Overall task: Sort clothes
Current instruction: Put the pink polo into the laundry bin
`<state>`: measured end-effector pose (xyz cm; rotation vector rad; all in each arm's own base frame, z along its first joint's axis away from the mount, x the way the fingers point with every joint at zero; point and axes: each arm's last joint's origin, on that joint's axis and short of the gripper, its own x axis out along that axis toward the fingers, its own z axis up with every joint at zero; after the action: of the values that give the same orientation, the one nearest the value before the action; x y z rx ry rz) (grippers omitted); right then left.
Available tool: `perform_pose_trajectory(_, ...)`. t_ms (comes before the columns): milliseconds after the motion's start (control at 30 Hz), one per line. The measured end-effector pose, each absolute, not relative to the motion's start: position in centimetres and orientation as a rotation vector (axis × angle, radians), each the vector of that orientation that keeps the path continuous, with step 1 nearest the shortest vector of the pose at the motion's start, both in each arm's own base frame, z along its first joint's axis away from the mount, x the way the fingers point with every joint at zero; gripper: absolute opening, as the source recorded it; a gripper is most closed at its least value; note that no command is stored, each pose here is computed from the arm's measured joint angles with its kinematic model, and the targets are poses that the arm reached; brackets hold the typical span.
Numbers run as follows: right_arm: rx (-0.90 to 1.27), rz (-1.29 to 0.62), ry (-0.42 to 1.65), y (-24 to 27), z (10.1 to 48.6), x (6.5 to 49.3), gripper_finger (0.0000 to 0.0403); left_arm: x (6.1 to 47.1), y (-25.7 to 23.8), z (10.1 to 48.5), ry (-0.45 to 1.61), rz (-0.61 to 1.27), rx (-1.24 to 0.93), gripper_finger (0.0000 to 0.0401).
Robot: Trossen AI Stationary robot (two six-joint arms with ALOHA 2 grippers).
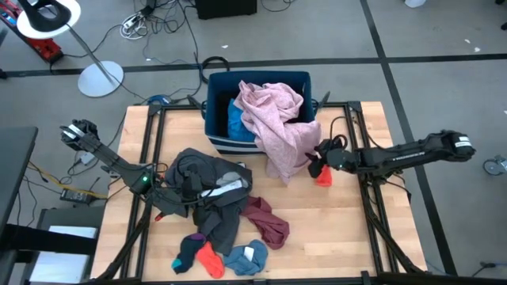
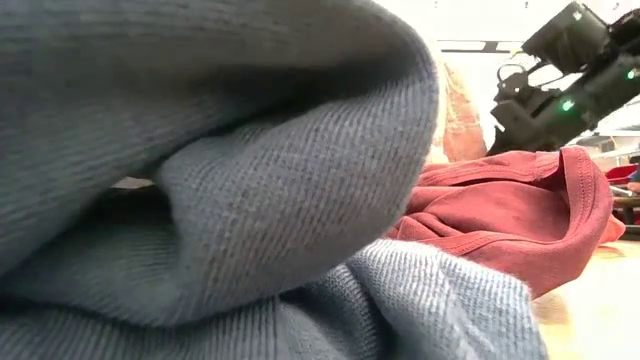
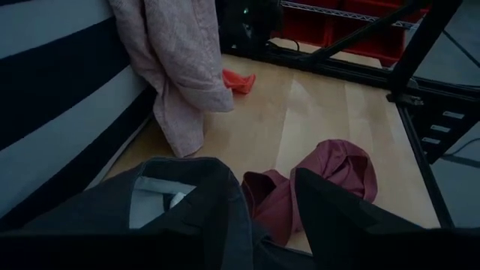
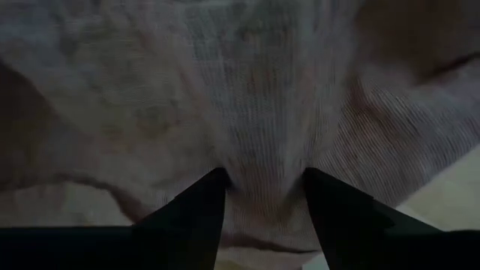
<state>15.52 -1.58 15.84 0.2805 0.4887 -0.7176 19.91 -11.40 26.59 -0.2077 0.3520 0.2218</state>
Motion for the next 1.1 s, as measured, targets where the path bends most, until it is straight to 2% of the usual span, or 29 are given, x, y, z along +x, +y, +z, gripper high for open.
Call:
perform_pose_trajectory(100, 0.278, -0.745, 0.456, -1.7, 15.0, 15.7, 0.0179, 19.9, -11.4, 26.6, 0.352, 0.222, -0.208, 0.0157)
perform_pose_trajectory(200, 0.282, -0.758, 0.458, -1.9, 14.5, 16.0, 0.0147, 19.9, -11.4, 26.6, 0.35, 0.222, -0.209, 0.0157)
perform_pose_trajectory(367, 0.279, -0.704, 0.466, -1.9, 14.2, 16.7, 0.0025, 19.9, -11.4, 26.6, 0.348, 0.227, -0.208, 0.0157)
perform_pose_trajectory(400, 0.275, -0.693, 0.461, -1.8, 14.2, 16.8, 0.0014, 19.9, -11.4, 26.6, 0.348, 0.227, -0.208, 0.0157)
perform_pose_trajectory(700, 0.329, -0.574, 0.386, -0.8, 16.5, 17.7, 0.0003, 19.9, -11.4, 26.6, 0.348, 0.227, -0.209, 0.0157)
perform_pose_trajectory(900, 0.277, -0.489, 0.289, 0.2, 21.8, 19.9, 0.0002, 19.9, -11.4, 26.6, 0.348, 0.228, -0.208, 0.0157)
perform_pose_trajectory(1100, 0.189, -0.478, 0.355, 0.5, 27.1, 22.2, 0.0001, 19.9, -11.4, 26.6, 0.347, 0.231, -0.207, 0.0157)
